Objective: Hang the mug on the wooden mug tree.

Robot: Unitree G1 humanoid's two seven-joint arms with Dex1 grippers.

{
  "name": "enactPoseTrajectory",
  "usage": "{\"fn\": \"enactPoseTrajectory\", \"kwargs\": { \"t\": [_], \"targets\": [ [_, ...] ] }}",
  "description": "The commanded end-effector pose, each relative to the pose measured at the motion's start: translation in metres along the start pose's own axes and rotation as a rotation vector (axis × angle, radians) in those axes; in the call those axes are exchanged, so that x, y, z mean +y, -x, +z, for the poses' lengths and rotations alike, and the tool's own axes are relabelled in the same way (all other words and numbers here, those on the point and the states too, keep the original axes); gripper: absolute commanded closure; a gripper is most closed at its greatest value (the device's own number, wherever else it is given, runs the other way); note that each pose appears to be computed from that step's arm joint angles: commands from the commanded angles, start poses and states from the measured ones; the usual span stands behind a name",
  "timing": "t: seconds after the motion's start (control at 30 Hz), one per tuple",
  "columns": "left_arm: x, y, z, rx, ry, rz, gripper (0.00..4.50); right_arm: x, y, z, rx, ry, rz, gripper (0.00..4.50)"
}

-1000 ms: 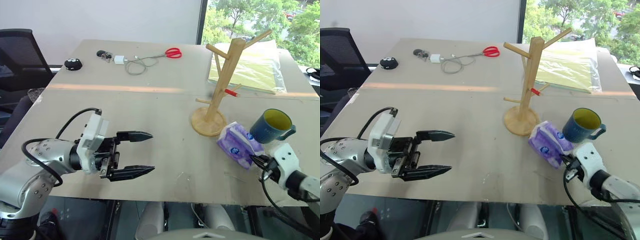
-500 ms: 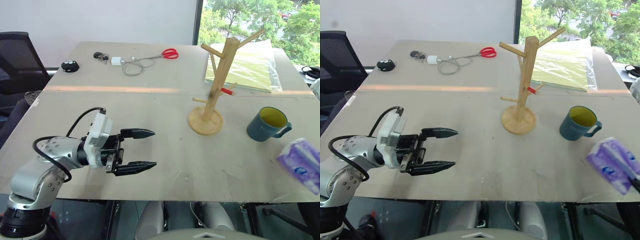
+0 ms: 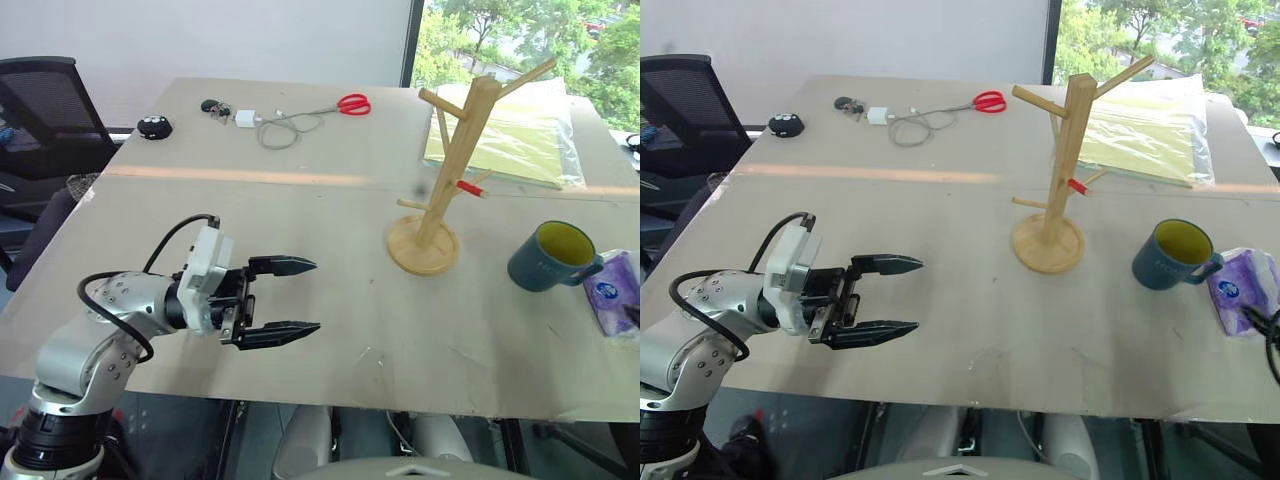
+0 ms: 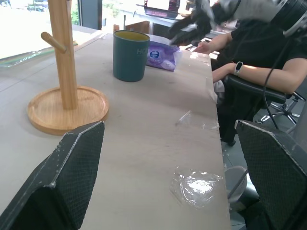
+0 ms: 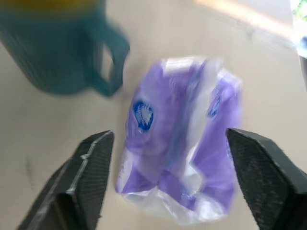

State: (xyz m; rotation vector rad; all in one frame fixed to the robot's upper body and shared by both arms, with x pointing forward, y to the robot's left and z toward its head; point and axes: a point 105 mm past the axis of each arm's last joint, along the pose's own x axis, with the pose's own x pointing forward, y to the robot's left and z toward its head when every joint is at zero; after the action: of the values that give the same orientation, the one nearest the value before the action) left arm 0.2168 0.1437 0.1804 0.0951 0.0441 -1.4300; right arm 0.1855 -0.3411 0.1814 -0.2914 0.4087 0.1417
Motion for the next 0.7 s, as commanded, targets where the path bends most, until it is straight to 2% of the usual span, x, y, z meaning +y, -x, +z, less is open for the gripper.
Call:
{"fn": "enactPoseTrajectory", "kwargs": {
  "t": [0.03,0.17,0.3,0.53,0.63,0.7],
  "targets": [
    [0.002,0.0,0.003,-0.011,-0.027,0.0,0.0,0.023,-0.006,0.018,-0.05,-0.032,0.026,0.91],
    [0.006,-0.003,0.005,-0.02,-0.044,0.001,0.0,0.038,-0.037,0.008,-0.07,-0.107,-0.081,0.91],
    [0.002,-0.002,0.01,-0.029,-0.041,-0.02,0.0,0.049,-0.051,0.002,-0.102,-0.159,-0.121,0.91],
    [-0.003,-0.004,0.014,-0.026,-0.05,-0.038,0.0,0.044,-0.066,-0.004,-0.117,-0.182,-0.145,0.91],
    [-0.004,-0.006,0.013,-0.02,-0.055,-0.041,0.0,0.041,-0.082,-0.006,-0.13,-0.184,-0.151,1.68],
    [-0.004,-0.007,0.013,-0.019,-0.056,-0.039,0.0,0.041,-0.087,-0.008,-0.128,-0.176,-0.15,2.46]
  ]
}}
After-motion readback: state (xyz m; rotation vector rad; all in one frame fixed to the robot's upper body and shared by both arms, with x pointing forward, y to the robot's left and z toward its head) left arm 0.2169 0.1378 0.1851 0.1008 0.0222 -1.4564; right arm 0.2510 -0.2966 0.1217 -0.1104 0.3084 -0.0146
